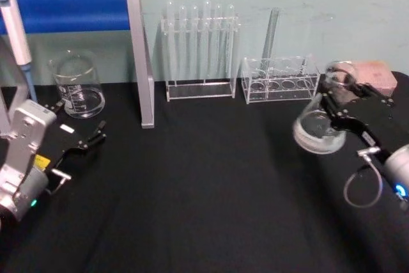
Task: Grasp the erlenmeyer flask with one hand, shake it three times, then place it back.
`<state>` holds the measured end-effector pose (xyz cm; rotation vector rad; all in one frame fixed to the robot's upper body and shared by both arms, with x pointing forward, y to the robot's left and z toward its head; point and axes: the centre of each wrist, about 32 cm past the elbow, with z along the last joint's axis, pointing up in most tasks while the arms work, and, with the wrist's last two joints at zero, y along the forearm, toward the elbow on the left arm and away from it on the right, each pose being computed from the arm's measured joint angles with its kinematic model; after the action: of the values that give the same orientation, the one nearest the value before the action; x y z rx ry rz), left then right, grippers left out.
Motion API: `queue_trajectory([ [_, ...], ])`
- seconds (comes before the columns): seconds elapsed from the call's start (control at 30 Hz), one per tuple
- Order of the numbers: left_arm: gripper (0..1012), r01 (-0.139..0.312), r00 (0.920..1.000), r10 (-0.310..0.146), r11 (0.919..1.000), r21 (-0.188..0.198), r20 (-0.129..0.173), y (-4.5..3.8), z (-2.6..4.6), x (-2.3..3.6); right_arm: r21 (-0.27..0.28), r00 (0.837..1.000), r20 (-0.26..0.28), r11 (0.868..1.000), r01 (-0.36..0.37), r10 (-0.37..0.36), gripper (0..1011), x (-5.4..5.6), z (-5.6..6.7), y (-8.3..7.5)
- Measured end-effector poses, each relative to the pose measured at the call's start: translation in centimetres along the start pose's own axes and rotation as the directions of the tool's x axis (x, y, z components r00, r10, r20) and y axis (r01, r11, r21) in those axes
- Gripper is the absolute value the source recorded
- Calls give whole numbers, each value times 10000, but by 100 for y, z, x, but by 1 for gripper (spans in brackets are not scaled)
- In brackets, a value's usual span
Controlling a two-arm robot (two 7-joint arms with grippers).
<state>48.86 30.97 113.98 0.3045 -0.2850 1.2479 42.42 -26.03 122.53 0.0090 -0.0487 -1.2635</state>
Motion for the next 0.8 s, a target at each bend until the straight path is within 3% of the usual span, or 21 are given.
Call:
queue_trajectory([
  [0.1, 1001, 0, 10000, 0, 10000, 0, 0, 0, 0, 0, -51, 9987, -1, 9986, 517, -517, 450, 44, -2, -76],
  [0.3, 1001, 0, 10000, 0, 10000, 1, 0, 0, 0, 0, -80, 9991, -10, 9990, 430, -430, 450, 38, -1, -51],
  [0.47, 1001, 0, 10000, 0, 10000, 0, 0, 0, 0, 0, -108, 9993, -43, 9992, -374, 374, 450, -27, -15, 81],
  [0.6, 1001, 0, 10000, 0, 10000, 0, 0, 0, 0, 0, -114, 9891, -76, 9890, -1472, 1471, 451, -124, -27, 259],
  [0.67, 1001, 0, 10000, 0, 10000, 0, -1, 0, 0, 0, -111, 9831, -78, 9831, -1830, 1829, 451, -162, -30, 321],
  [0.73, 1001, 0, 10000, 0, 10000, 0, 0, 0, 0, 0, -140, 9650, -72, 9649, -2623, 2622, 450, -249, -42, 444],
  [0.8, 1001, 0, 10000, 0, 10000, 1, 1, 0, 0, 0, -164, 9551, -60, 9549, -2964, 2964, 451, -286, -51, 496],
])
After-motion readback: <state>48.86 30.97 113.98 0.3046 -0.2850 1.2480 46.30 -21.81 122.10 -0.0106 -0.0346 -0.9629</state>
